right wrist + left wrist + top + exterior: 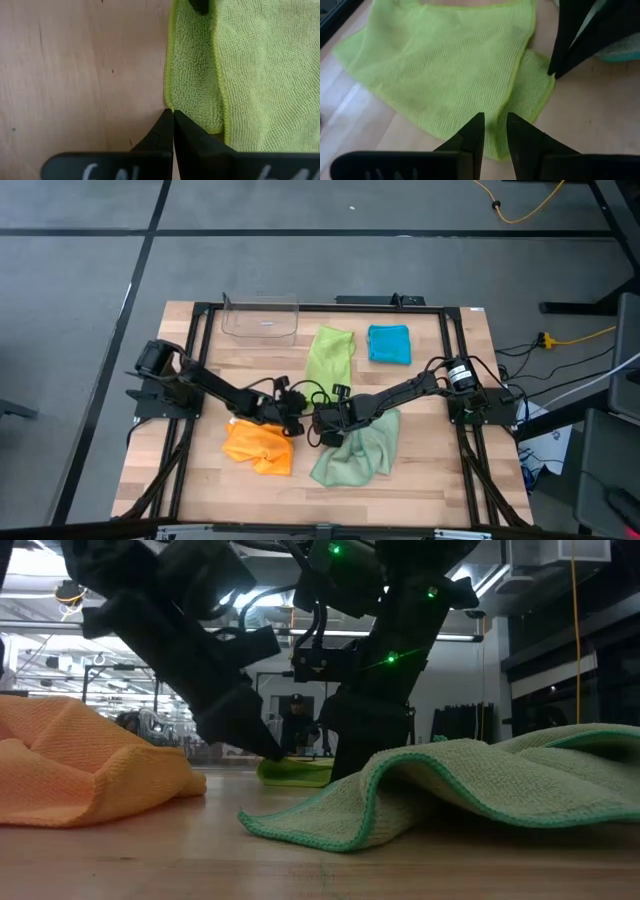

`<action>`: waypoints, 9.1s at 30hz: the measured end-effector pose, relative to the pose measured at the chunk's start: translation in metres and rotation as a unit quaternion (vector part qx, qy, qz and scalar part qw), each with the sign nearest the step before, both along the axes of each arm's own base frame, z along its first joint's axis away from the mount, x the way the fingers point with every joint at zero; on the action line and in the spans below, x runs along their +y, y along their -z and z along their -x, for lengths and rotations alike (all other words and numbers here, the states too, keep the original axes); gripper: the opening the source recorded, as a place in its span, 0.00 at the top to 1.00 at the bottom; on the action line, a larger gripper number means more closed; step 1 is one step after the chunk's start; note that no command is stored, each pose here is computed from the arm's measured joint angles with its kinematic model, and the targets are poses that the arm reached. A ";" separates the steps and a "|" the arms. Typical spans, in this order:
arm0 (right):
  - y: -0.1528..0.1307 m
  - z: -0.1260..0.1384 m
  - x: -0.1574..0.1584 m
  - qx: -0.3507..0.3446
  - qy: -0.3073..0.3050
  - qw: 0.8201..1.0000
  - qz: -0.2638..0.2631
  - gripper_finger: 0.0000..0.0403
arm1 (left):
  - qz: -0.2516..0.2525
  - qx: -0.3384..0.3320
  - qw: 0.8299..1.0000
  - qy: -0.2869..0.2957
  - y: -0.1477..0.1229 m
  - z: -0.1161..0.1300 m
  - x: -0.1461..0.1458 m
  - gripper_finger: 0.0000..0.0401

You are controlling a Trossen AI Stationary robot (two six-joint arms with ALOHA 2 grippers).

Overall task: Fold microfiber towels
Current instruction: Fold the light green towel

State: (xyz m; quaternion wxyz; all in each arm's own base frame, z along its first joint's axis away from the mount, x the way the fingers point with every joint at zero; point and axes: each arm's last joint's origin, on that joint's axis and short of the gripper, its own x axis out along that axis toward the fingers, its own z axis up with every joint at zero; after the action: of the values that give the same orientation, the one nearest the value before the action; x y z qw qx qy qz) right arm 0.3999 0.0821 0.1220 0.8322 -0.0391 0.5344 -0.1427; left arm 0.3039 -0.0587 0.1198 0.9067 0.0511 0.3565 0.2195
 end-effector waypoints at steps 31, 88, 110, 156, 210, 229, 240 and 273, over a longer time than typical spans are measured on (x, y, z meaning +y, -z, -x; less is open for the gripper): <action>-0.001 -0.001 0.000 -0.008 0.009 1.000 -0.003 0.99 | 0.021 0.042 0.999 0.000 0.008 0.001 0.014 0.87; -0.027 0.000 0.006 0.028 0.049 0.996 -0.067 0.76 | 0.034 0.051 0.980 -0.187 -0.005 0.038 0.013 1.00; -0.037 0.028 -0.008 0.185 0.004 0.976 0.117 0.71 | 0.060 0.059 0.980 -0.179 -0.004 0.037 0.011 1.00; -0.025 0.006 -0.016 0.124 -0.126 0.976 0.123 0.98 | 0.063 0.060 0.980 -0.177 -0.004 0.037 0.011 1.00; -0.038 -0.005 -0.001 0.049 -0.083 0.990 0.107 0.99 | 0.138 0.090 0.985 -0.045 -0.040 0.042 0.018 0.75; -0.039 -0.008 0.001 0.032 -0.090 0.992 0.086 0.99 | 0.071 0.094 0.991 -0.066 -0.017 0.031 0.017 0.64; -0.039 -0.009 0.001 0.029 -0.092 0.992 0.084 0.99 | 0.072 0.098 0.991 -0.055 -0.017 0.031 0.017 0.65; -0.031 -0.016 0.013 -0.039 -0.134 0.990 -0.011 0.94 | 0.115 0.161 0.975 -0.106 -0.011 0.045 0.023 0.90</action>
State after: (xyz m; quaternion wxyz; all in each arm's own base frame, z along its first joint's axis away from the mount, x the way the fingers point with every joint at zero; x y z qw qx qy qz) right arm 0.4159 0.0952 0.1531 0.8642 -0.0955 0.4933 -0.0254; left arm 0.2586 -0.0355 0.1306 0.8090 -0.0564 0.5239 0.2605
